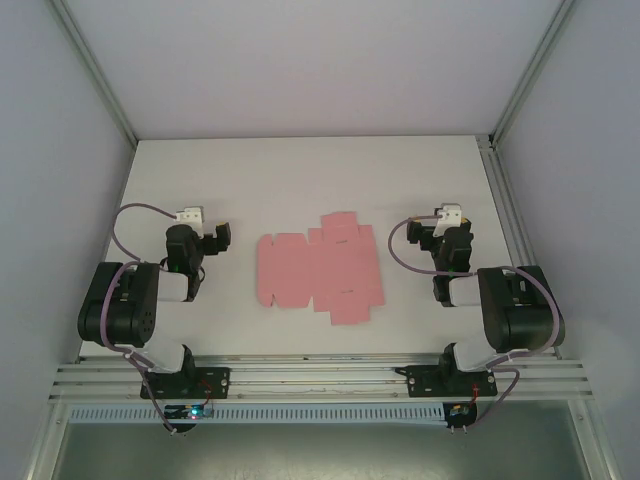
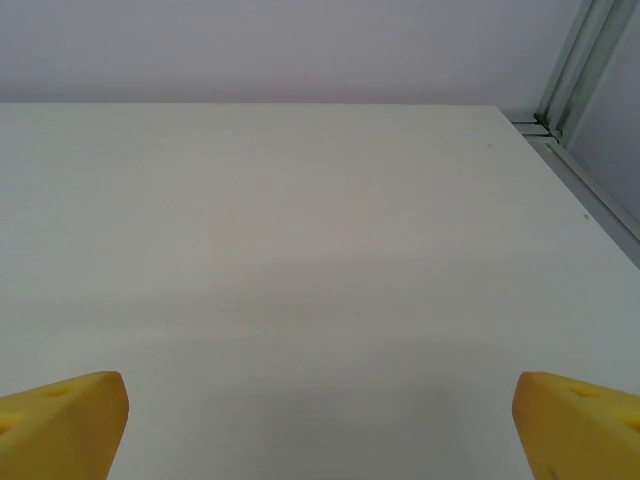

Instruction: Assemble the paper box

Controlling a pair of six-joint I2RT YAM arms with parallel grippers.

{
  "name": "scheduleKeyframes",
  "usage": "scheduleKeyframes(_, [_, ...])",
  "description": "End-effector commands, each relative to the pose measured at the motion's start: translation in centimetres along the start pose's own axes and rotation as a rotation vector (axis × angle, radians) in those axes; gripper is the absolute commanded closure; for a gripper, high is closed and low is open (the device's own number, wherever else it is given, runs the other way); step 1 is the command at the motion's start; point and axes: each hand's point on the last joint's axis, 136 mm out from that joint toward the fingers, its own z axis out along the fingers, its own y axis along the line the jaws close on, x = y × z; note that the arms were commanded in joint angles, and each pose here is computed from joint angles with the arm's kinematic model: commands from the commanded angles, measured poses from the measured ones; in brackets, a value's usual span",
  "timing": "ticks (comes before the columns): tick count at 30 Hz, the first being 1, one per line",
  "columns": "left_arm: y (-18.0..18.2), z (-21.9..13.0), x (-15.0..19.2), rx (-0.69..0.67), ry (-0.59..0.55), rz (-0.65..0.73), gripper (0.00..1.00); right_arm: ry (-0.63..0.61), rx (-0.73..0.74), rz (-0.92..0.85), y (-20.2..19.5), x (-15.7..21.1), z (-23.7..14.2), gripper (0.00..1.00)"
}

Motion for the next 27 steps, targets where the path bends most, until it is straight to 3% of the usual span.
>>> scheduleKeyframes(1, [-0.77, 0.16, -0.94, 0.031, -0.011, 0.031, 0.00, -0.036, 0.010, -0.009, -0.07, -1.22, 0.11, 0.02])
scheduleKeyframes(27, [-0.60, 0.28, -1.40, 0.019, -0.003, 0.028, 0.00, -0.042, -0.006, 0.010, -0.20, -1.48, 0.14, 0.02])
